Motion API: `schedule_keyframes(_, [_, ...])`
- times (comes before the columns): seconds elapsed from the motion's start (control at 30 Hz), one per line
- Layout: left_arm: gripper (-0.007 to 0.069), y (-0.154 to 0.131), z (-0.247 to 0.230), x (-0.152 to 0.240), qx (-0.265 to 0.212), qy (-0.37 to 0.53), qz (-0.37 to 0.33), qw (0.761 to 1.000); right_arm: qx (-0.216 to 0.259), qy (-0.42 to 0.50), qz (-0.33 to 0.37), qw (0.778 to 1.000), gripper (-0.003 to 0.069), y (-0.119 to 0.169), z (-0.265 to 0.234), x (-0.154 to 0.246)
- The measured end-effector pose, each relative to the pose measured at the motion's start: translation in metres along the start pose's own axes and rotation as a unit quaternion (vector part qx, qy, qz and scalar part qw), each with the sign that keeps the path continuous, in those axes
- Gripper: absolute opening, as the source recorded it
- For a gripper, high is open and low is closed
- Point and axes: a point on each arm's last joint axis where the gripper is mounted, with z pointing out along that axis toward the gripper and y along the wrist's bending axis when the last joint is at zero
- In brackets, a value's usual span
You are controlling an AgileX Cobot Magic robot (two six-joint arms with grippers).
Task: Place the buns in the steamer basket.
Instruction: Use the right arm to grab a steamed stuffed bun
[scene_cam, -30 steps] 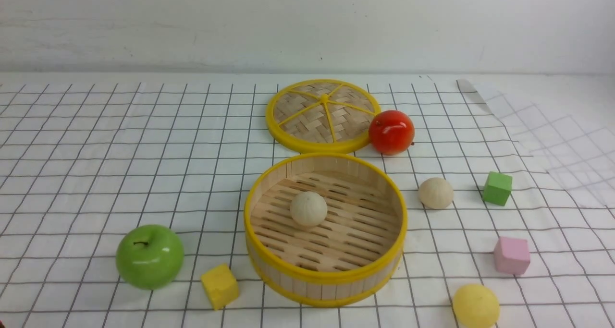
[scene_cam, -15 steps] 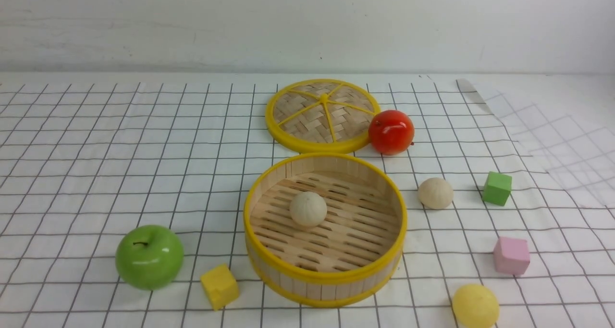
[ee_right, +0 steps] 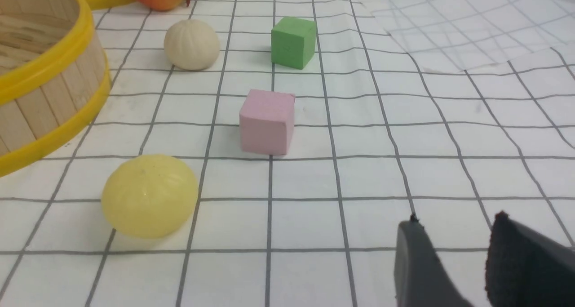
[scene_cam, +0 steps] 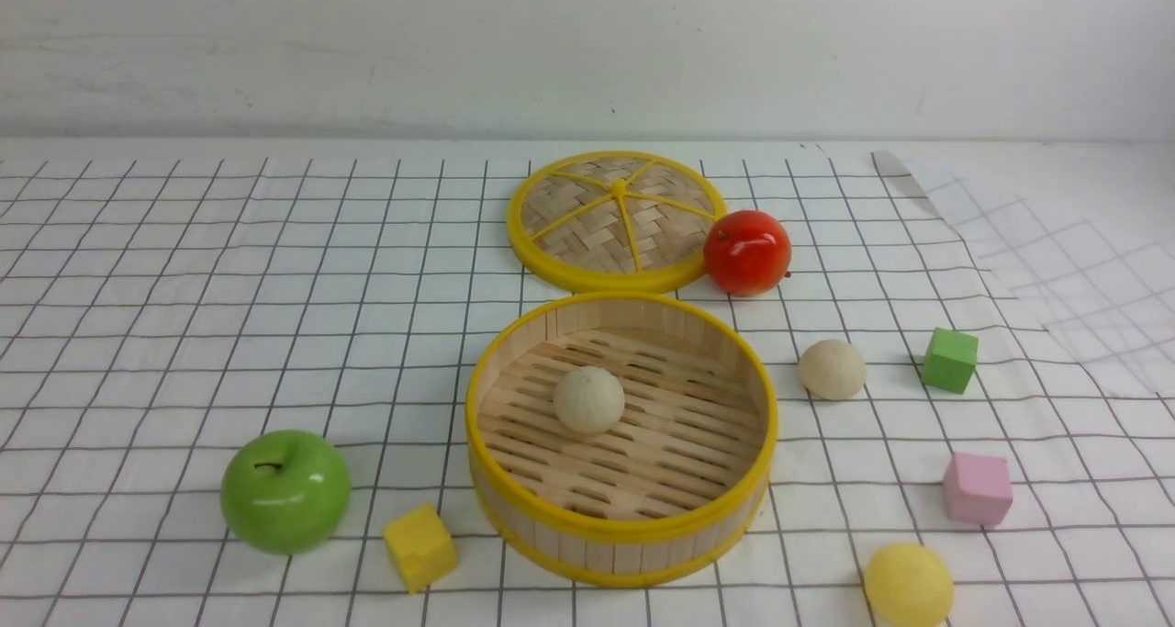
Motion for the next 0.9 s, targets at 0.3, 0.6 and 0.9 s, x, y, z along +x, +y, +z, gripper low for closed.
schedule_keyframes(0.3, [0.0015,0.0,0.0,0.0,0.0,0.0,0.0,1.0,0.007,-0.038,-0.022,0.999,0.0239,-0.001,0.001,-0.005])
schedule_keyframes(0.6, [0.0017,0.0,0.0,0.0,0.0,0.0,0.0,1.0,-0.016,-0.206,0.052,0.977,0.0239,0.001,-0.007,-0.034])
schedule_keyframes(0.9, [0.0016,0.0,0.0,0.0,0.0,0.0,0.0,1.0,-0.047,-0.297,0.129,0.945,0.0239,0.001,-0.018,-0.055])
